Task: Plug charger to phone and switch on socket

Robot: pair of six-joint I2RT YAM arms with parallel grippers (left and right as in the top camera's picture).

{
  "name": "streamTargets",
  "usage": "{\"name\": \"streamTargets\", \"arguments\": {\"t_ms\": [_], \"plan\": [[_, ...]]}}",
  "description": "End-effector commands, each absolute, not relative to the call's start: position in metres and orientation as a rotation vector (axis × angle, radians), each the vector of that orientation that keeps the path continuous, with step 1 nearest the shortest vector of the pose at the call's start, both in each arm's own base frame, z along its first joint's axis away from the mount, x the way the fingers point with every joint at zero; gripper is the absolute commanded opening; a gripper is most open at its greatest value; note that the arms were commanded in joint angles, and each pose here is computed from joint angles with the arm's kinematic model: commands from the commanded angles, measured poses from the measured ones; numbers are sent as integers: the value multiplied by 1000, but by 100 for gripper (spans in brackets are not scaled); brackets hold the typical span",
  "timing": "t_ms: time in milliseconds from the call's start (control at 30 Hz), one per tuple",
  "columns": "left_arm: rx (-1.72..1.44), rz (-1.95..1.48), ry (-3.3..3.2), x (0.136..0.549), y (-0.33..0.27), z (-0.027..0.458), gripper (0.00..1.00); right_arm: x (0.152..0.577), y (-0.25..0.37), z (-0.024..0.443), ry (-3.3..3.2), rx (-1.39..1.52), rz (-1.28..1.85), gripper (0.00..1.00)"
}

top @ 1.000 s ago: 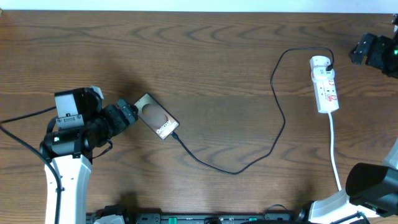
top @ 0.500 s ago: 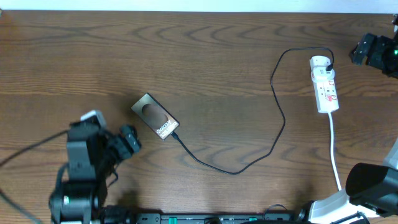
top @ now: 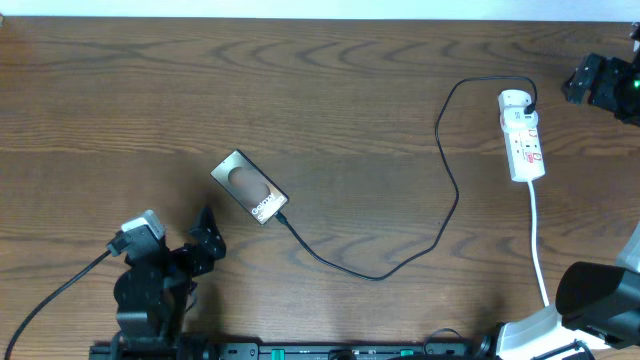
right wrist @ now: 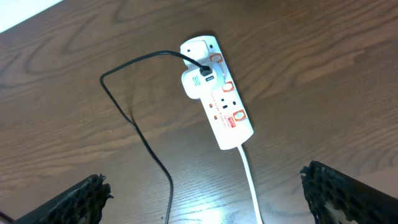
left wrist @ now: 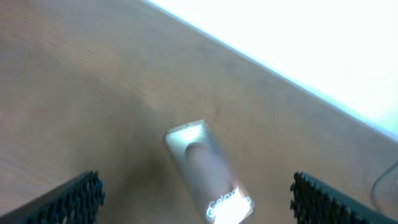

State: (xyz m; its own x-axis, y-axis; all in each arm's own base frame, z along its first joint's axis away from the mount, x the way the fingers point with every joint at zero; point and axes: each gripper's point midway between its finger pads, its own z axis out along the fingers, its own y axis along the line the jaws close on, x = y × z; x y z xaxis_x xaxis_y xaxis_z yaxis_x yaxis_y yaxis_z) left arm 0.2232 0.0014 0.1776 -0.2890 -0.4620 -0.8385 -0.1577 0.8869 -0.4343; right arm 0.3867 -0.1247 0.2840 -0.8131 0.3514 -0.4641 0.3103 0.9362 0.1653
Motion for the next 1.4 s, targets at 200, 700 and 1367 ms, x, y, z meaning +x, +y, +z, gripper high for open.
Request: {"name": "streamTargets", "arguments": {"t_ms": [200,700,1367], "plan": [[-388,-353,1564,237,3,206,96,385,-124,293,2565,483,101,99],[-379,-340,1520,239,5,205,96,385,-124,293,2565,483,101,99],[-419,-297,1684,244,7,136,96,385,-124,293,2565,483,101,99]]}}
